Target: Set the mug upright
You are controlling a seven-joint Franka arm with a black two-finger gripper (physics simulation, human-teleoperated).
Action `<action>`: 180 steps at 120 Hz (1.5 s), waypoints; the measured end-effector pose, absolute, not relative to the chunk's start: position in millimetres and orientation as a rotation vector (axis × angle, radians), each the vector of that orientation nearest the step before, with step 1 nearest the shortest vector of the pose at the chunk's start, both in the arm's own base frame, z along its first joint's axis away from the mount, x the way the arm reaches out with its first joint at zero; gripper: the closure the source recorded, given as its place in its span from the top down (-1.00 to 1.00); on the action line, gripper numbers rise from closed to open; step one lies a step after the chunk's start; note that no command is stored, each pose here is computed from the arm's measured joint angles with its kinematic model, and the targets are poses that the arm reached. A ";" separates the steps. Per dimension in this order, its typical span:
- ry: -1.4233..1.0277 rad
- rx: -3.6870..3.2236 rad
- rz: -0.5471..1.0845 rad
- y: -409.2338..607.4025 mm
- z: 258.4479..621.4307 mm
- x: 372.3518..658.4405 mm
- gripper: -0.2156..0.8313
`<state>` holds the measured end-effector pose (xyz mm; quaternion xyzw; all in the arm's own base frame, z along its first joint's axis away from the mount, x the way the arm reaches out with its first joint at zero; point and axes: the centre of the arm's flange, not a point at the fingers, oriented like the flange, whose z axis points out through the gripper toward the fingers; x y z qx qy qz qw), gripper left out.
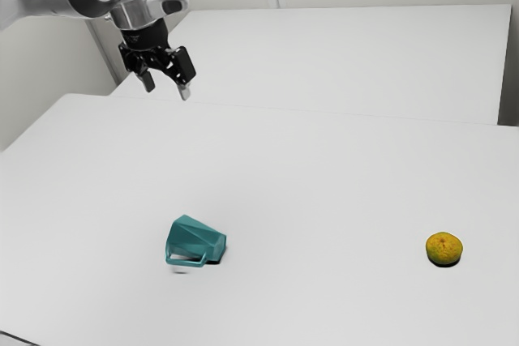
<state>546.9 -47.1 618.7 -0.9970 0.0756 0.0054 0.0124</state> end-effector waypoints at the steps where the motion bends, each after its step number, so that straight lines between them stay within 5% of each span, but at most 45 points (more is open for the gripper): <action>1: 0.236 -3.108 0.016 -47.3 618.8 547.0 0.59; 56: 0.195 -3.160 0.006 -41.8 616.7 519.1 0.59; 100: -0.053 -3.379 0.324 -8.7 508.1 476.6 0.59; 180: 0.032 -3.661 0.048 61.8 393.3 453.1 0.59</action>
